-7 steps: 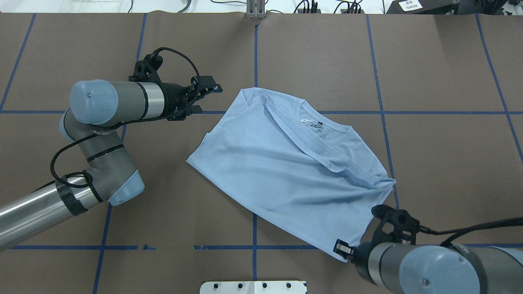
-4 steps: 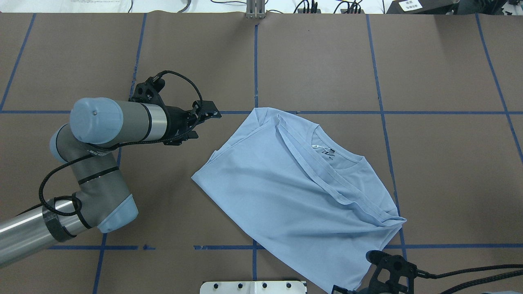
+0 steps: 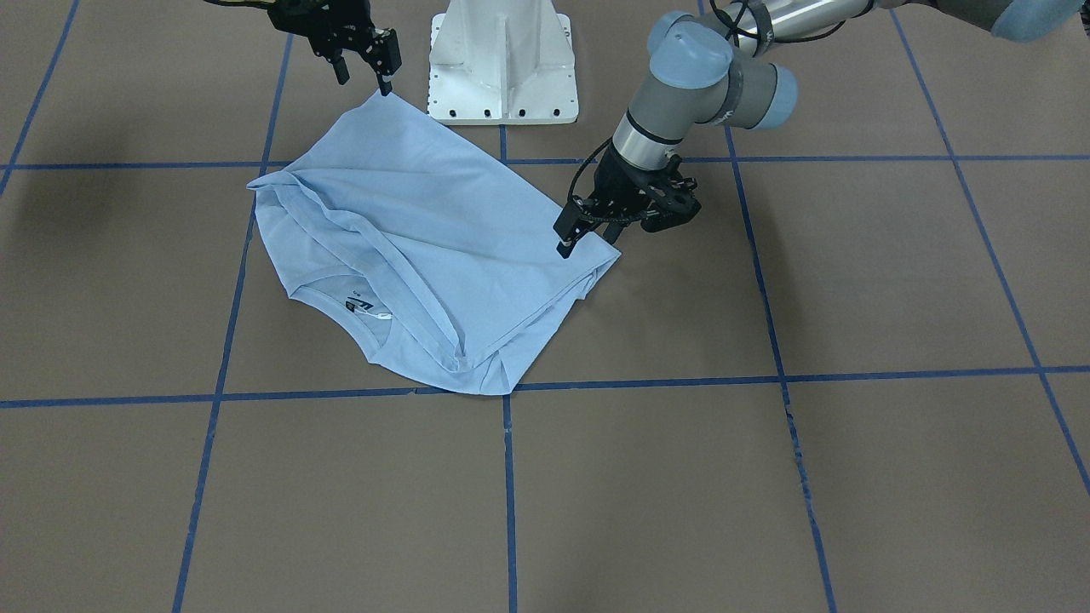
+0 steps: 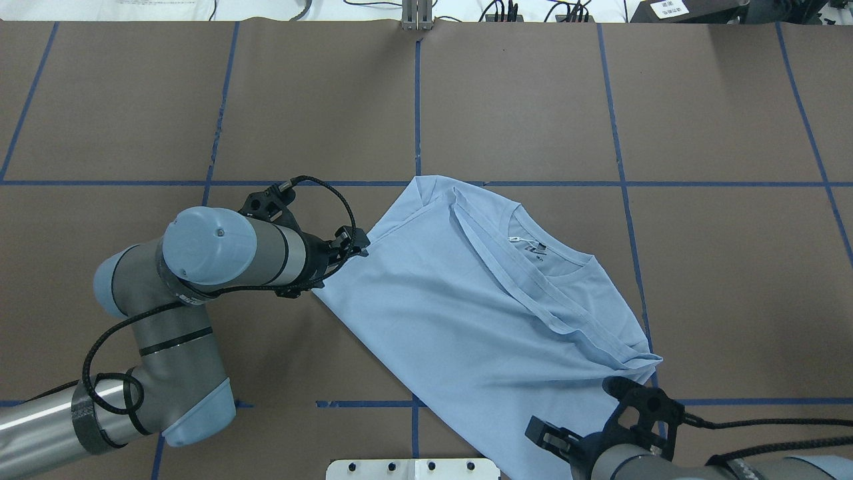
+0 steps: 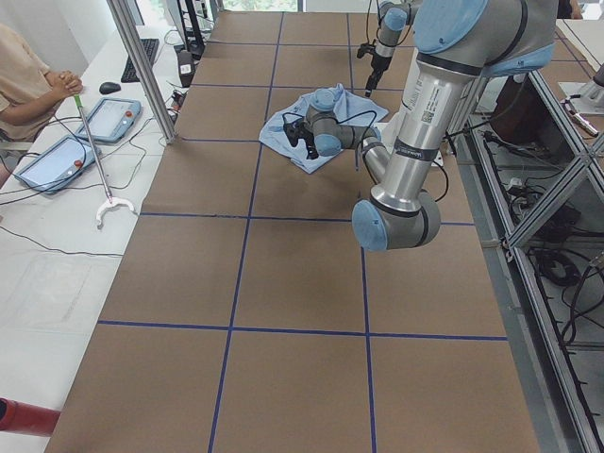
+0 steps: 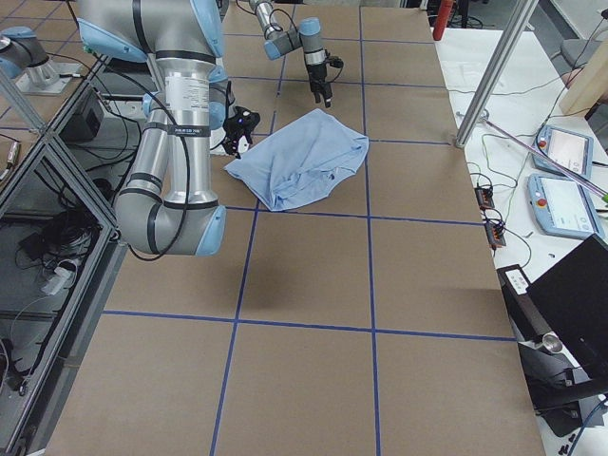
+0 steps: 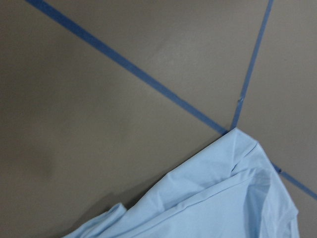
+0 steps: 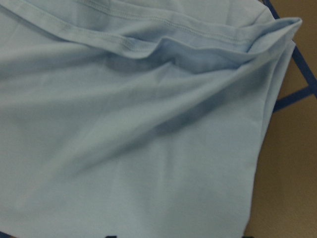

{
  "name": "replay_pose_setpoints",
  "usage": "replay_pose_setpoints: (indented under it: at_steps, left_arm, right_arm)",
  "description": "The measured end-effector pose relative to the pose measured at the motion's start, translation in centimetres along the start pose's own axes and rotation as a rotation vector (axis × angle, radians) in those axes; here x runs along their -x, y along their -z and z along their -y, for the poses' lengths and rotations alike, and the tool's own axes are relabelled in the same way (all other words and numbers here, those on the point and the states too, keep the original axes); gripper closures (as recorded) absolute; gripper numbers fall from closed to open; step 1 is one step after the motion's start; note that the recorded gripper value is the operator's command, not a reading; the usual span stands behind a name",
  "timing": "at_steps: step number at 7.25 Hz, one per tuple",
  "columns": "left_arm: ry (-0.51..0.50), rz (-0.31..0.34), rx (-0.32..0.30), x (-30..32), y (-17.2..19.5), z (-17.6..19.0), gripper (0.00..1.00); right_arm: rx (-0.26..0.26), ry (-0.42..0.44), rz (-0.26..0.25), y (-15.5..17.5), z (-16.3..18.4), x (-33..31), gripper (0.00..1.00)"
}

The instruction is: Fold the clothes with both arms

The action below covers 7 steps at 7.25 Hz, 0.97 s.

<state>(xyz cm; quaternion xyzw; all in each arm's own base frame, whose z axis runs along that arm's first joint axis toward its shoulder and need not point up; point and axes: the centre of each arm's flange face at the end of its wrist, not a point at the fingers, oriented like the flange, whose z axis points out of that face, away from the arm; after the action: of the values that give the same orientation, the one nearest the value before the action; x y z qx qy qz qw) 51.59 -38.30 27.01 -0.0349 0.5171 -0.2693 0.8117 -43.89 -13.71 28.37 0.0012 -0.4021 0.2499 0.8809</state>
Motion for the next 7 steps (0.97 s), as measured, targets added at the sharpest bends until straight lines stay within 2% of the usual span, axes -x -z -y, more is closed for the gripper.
replay_pose_setpoints:
  at_steps: [1,3,5,6,7]
  left_arm:
    - [0.018,0.046,-0.007,1.0,-0.8,-1.1,0.22]
    - [0.037,0.081,-0.013,2.0,-2.1,-2.8,0.29]
    - [0.039,0.097,-0.018,2.4,-2.9,-3.1,0.34]
    - [0.038,0.106,-0.023,2.7,-3.3,-2.9,0.54]
    - [0.037,0.112,-0.027,2.9,-3.7,-2.8,1.00]
  right_arm:
    - [-0.036,-0.011,0.027,-0.3,2.0,2.2,0.00]
    - [-0.089,-0.002,0.053,-1.0,4.7,5.1,0.00]
    - [-0.101,-0.001,0.055,-1.2,5.2,5.7,0.00]
    - [-0.103,0.000,0.054,-1.3,5.3,5.7,0.00]
    - [-0.104,0.000,0.054,-1.3,5.3,5.7,0.00]
